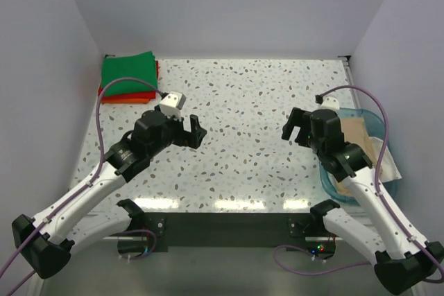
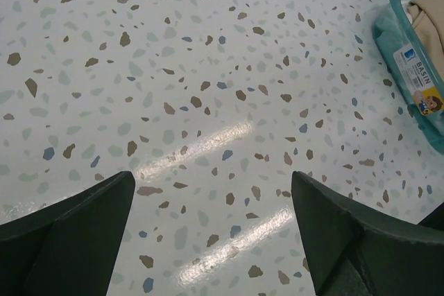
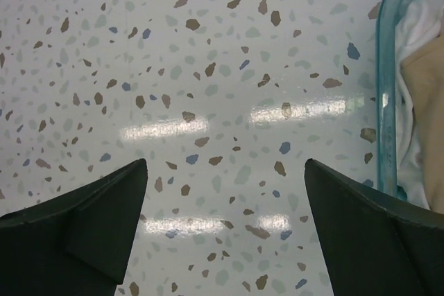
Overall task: Fold and stack the t-shirts
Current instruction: Grab the tshirt from the pile, then move the tshirt to the center of the board, then flatten the tshirt out
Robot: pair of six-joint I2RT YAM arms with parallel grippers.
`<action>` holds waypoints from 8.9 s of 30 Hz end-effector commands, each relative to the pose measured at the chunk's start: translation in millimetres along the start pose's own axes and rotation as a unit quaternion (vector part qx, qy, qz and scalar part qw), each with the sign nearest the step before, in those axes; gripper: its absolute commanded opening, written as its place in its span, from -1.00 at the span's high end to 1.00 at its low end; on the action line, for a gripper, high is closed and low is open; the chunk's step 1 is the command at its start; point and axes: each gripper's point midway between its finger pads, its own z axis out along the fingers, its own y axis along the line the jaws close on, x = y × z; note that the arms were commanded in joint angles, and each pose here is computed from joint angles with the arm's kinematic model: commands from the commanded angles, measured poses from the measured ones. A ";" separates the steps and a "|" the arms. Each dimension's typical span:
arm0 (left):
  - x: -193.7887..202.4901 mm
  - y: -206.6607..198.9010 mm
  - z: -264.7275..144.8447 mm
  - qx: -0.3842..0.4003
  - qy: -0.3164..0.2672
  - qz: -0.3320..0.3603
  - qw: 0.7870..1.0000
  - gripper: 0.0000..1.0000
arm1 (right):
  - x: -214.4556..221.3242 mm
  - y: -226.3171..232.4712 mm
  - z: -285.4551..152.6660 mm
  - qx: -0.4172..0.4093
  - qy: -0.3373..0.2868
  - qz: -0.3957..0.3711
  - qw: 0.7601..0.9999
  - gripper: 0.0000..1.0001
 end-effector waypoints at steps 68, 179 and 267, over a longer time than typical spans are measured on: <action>17.7 0.1 7.0 0.012 0.026 0.012 1.000 -1.00 | -227.5 -25.3 -72.4 -0.058 -0.175 0.097 0.978 1.00; 2.6 39.8 85.3 -0.155 0.011 -0.140 0.978 1.00 | 89.6 135.8 24.8 -0.192 0.093 -0.155 0.965 1.00; -159.1 5.9 74.8 0.053 -0.169 -0.144 0.974 0.79 | -207.7 147.7 -14.1 -0.073 -0.141 -0.199 0.967 1.00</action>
